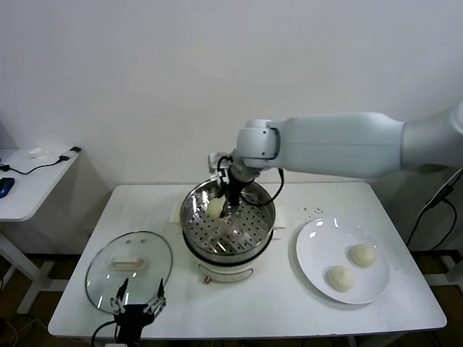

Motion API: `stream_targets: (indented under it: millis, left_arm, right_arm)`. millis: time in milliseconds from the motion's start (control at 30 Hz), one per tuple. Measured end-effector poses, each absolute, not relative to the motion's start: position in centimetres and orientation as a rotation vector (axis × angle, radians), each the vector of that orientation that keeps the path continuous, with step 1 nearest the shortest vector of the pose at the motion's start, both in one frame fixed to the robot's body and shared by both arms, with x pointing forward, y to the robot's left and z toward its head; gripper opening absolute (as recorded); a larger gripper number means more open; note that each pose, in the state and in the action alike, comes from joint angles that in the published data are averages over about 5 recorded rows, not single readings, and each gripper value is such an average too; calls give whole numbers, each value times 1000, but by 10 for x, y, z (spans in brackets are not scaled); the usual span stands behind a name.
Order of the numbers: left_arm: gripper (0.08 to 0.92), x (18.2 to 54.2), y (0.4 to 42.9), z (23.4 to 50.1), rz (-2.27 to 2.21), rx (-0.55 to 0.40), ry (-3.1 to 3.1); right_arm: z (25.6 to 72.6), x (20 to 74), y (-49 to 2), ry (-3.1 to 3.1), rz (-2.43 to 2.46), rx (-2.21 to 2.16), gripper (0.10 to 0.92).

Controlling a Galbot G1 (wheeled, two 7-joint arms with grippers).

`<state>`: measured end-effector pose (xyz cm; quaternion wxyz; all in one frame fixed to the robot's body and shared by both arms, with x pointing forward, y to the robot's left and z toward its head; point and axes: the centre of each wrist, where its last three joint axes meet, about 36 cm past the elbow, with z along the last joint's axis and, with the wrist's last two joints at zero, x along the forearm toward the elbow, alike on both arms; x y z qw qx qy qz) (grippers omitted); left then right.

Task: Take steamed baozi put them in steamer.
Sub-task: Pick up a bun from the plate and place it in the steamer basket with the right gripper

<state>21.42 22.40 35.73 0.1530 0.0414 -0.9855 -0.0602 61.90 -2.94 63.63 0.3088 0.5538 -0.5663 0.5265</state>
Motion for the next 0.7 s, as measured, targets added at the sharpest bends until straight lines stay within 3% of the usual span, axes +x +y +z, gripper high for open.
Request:
stream_targets:
  millis: [433,700]
  left_arm:
    - [823,215,224,355,-170,121,-2823]
    - [823,216,223,354,-166,122,-2824]
  right_arm:
    - [584,624,6,-1508,1383,1446,589]
    - [576,624,8,-1519,1391,1466,769]
